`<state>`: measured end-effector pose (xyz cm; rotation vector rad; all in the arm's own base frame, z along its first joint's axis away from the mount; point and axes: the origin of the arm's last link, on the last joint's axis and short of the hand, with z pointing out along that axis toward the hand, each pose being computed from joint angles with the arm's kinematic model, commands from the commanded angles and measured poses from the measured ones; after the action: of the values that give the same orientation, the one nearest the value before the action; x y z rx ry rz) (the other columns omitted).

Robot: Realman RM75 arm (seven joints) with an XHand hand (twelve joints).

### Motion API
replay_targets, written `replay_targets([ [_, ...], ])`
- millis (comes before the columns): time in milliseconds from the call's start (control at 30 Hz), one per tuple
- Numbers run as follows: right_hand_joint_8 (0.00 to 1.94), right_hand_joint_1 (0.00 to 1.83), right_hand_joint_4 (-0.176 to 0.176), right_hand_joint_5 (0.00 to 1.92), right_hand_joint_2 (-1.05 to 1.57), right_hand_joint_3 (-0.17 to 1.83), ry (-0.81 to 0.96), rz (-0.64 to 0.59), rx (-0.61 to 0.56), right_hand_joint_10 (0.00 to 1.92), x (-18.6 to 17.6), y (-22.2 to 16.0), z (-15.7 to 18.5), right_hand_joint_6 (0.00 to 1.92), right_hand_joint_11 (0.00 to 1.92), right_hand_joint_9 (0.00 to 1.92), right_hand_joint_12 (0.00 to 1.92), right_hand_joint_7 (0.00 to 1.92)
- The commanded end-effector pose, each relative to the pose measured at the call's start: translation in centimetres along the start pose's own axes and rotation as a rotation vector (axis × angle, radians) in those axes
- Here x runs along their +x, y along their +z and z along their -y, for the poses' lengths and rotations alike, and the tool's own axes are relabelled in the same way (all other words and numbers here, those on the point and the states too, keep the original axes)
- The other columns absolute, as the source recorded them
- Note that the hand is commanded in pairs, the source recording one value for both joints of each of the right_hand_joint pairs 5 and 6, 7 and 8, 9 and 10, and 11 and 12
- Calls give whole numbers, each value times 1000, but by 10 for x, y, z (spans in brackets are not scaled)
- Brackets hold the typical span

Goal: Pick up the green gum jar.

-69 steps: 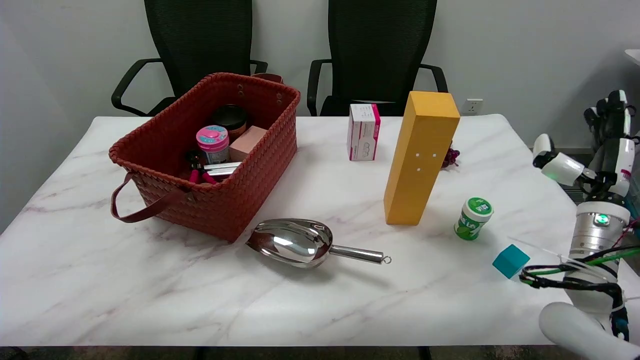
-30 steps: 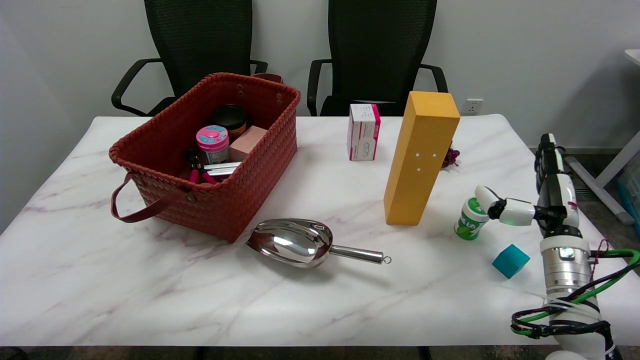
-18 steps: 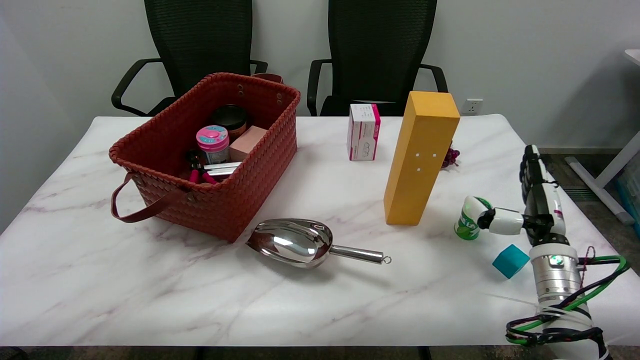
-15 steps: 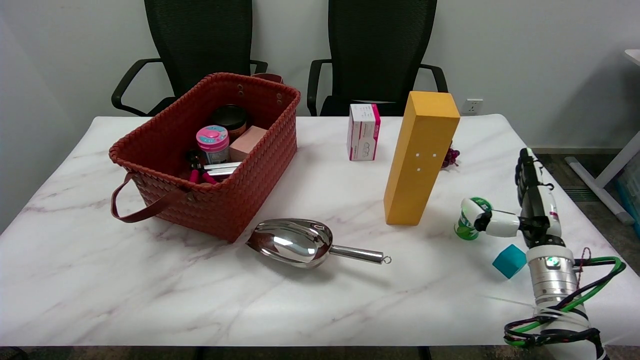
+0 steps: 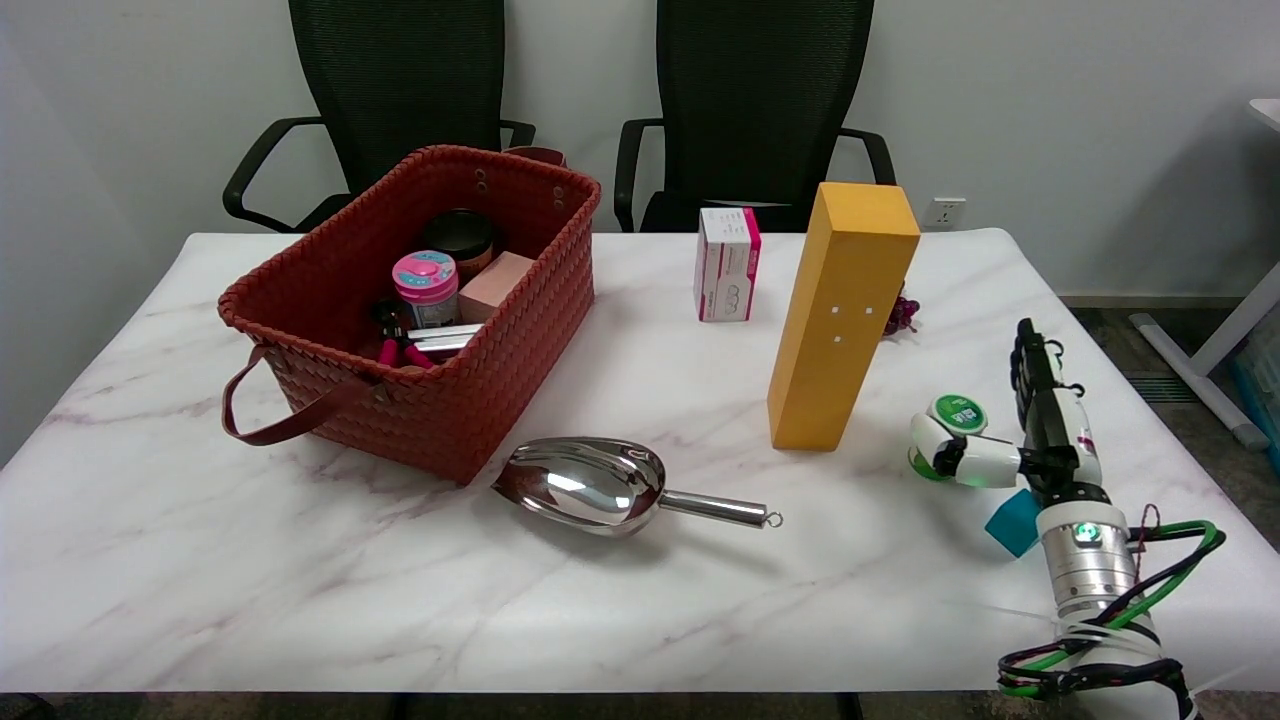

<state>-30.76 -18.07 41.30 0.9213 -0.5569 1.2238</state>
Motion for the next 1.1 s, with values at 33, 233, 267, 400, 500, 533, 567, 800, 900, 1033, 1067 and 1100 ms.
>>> replay_targets([
  [33,45,1262,0,0,145,1067,-10,21,-64,57,-4,2,-17,0,0,57,0,45],
  [233,82,1261,0,0,154,1062,-3,24,-63,93,-10,6,-18,0,0,93,0,82],
  [267,88,1260,0,0,155,1061,0,24,-61,100,-11,7,-17,0,0,100,0,88],
  [400,116,1260,0,0,157,1058,12,26,-53,134,-13,10,-16,0,0,134,0,116],
  [500,128,1260,0,0,158,1057,48,31,-43,148,-15,13,-13,0,0,148,0,128],
  [533,130,1260,0,0,159,1057,50,32,-41,150,-15,13,-13,0,0,150,0,130],
  [567,133,1259,0,0,162,1058,51,32,-40,152,-16,13,-13,0,0,152,0,133],
  [800,145,1255,0,0,177,1062,70,29,-34,163,-17,12,-6,0,0,163,0,145],
  [900,160,1251,0,0,188,1068,48,17,-31,171,-13,8,-3,0,0,171,0,160],
  [1033,195,1250,0,0,194,1076,-23,-8,-46,186,-5,4,6,0,0,186,0,195],
  [1067,202,1250,0,0,194,1079,-34,-14,-50,189,-3,4,8,0,0,189,0,202],
  [1100,209,1250,0,0,194,1083,-46,-19,-56,192,-1,2,9,0,0,192,0,209],
])
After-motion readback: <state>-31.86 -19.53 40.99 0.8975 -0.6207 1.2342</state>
